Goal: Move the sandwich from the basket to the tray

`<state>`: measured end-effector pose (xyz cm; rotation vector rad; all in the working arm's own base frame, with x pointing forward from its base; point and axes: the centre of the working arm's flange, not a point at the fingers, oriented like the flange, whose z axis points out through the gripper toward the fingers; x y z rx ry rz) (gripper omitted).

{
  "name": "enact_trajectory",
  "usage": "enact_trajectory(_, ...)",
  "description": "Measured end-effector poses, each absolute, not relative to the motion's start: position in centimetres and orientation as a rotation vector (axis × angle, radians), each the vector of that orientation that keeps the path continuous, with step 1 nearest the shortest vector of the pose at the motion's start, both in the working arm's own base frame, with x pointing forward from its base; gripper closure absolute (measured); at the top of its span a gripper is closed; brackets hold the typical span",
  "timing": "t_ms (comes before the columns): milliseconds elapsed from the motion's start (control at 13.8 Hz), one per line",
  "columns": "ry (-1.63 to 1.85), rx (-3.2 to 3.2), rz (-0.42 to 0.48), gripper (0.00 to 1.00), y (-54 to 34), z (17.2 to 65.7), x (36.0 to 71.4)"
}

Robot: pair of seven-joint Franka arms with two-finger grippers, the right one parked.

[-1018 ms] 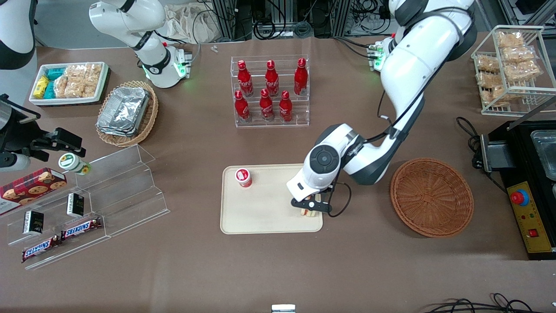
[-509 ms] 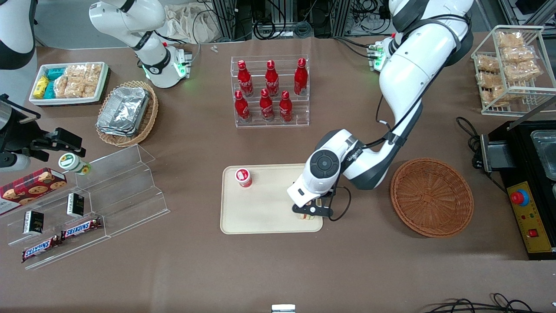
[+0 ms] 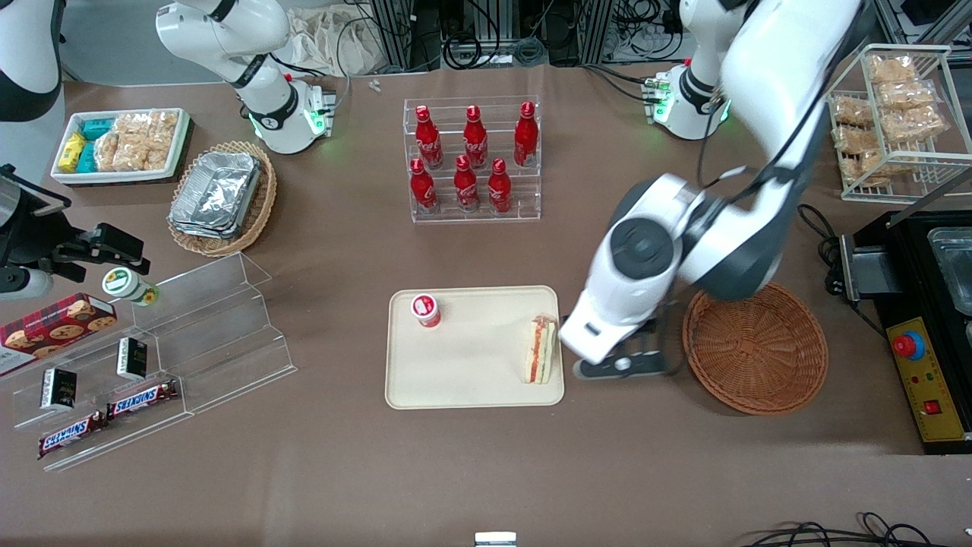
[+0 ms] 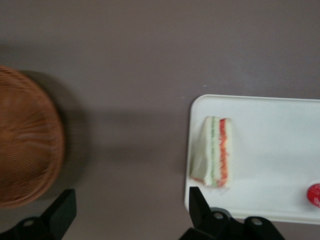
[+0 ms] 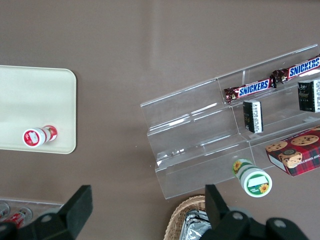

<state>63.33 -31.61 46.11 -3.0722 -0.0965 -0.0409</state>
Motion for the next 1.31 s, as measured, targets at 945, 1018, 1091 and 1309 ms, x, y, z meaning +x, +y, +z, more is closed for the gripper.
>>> enact_trajectory(945,0.110,-3.135,0.158,0.00,-9.5,64.9,56.3)
enact_trajectory(1018,0.091,-3.131,0.145,0.00,-8.2,66.0,55.1)
enact_trajectory(1091,0.076,-3.131,0.133,0.00,-7.3,66.8,54.0)
enact_trajectory(1309,0.069,-3.131,0.133,0.00,-7.0,66.8,53.4)
